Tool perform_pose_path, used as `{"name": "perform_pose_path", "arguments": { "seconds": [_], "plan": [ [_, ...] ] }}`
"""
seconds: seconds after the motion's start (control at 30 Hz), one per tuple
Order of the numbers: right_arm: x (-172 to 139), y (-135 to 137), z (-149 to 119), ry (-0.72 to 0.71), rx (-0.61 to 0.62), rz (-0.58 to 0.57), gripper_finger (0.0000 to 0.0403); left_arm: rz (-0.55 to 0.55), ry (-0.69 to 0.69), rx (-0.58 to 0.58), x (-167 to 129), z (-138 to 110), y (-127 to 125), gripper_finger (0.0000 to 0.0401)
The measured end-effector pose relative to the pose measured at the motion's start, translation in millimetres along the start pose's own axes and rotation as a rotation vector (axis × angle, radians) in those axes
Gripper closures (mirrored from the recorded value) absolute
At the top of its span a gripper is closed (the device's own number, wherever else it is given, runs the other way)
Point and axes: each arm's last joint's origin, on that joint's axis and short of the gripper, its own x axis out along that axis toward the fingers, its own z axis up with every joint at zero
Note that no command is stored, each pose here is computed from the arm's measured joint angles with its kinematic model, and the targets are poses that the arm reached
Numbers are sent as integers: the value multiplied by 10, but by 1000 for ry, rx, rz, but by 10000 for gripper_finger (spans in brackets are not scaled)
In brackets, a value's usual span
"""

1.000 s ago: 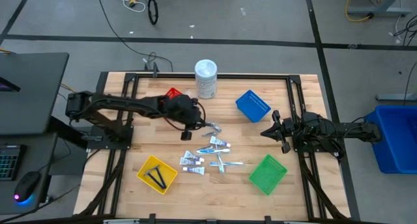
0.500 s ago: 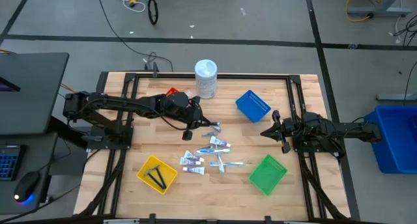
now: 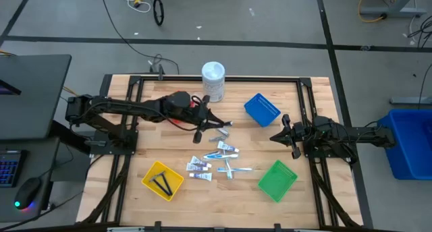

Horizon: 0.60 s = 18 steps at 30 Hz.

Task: Pick & Place Travel size toiletries
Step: Put the silver nail clipper into the blue basket

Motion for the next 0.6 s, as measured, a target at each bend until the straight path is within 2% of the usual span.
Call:
{"name": "perform_pose_path", "arguments": {
  "seconds": [0.33,0.6],
  "plan": [
    [0,0,-1,0,0,0,390,-23,-21,-63,1,19,-9,339],
    [0,0,13,-13,-28,-1,390,12,-26,-79,-14,40,1,340]
  ]
}}
